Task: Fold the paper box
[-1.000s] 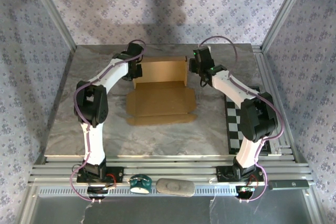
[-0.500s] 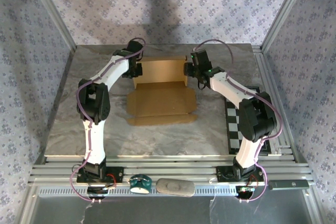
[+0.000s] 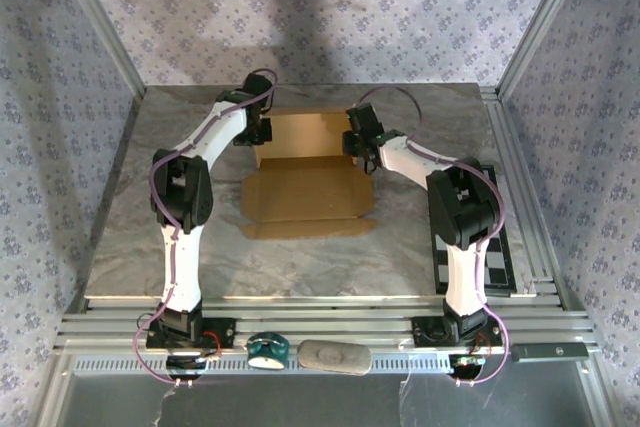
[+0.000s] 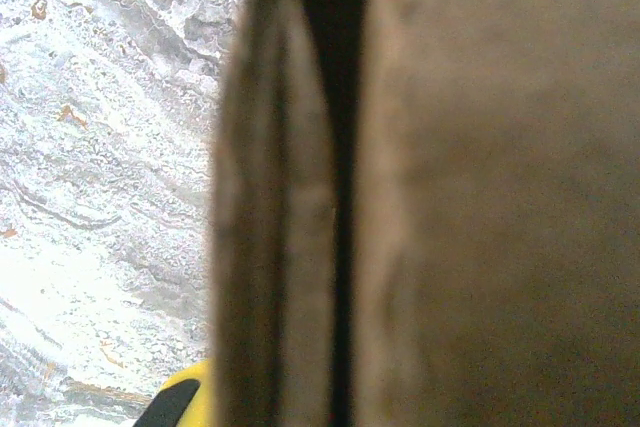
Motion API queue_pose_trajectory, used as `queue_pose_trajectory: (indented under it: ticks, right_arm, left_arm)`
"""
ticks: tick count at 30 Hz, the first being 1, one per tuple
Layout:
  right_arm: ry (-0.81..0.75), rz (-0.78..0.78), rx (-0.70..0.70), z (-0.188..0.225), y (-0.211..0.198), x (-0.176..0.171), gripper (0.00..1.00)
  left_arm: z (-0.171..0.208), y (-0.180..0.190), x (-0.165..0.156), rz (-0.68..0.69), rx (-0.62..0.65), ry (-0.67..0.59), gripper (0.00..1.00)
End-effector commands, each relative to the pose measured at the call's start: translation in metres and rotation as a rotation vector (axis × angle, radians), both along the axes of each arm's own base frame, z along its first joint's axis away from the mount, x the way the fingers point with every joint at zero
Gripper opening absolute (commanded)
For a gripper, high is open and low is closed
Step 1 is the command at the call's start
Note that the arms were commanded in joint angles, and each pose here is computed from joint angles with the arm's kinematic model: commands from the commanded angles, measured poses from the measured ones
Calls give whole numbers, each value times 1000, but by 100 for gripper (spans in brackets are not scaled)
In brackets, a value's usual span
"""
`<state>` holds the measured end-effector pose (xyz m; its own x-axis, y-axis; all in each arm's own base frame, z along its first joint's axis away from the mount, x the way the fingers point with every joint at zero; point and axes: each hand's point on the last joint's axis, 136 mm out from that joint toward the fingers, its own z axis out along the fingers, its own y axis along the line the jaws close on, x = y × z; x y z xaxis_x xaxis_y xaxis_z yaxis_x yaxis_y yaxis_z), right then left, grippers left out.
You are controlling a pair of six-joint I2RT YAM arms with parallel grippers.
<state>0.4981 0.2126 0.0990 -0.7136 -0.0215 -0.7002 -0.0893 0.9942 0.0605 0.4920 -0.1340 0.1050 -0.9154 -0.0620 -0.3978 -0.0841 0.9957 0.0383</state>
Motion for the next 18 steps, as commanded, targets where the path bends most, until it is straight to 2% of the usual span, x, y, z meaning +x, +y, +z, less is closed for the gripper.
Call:
queue_pose_trajectory:
  ticks: [1, 7, 14, 18]
  right_arm:
    - [-40, -22, -41, 9, 1, 16, 46]
    - [-37, -64, -127, 1, -2, 23, 37]
    - [-28, -91, -150, -9, -1, 30, 35]
    - [-13, -108, -165, -15, -3, 32, 26]
  left_arm:
    - [-6, -1, -5, -20, -1, 52, 0]
    - [-6, -2, -4, -19, -5, 57, 0]
    - [-8, -4, -2, -21, -9, 64, 0]
    - [-8, -4, 0, -19, -12, 64, 0]
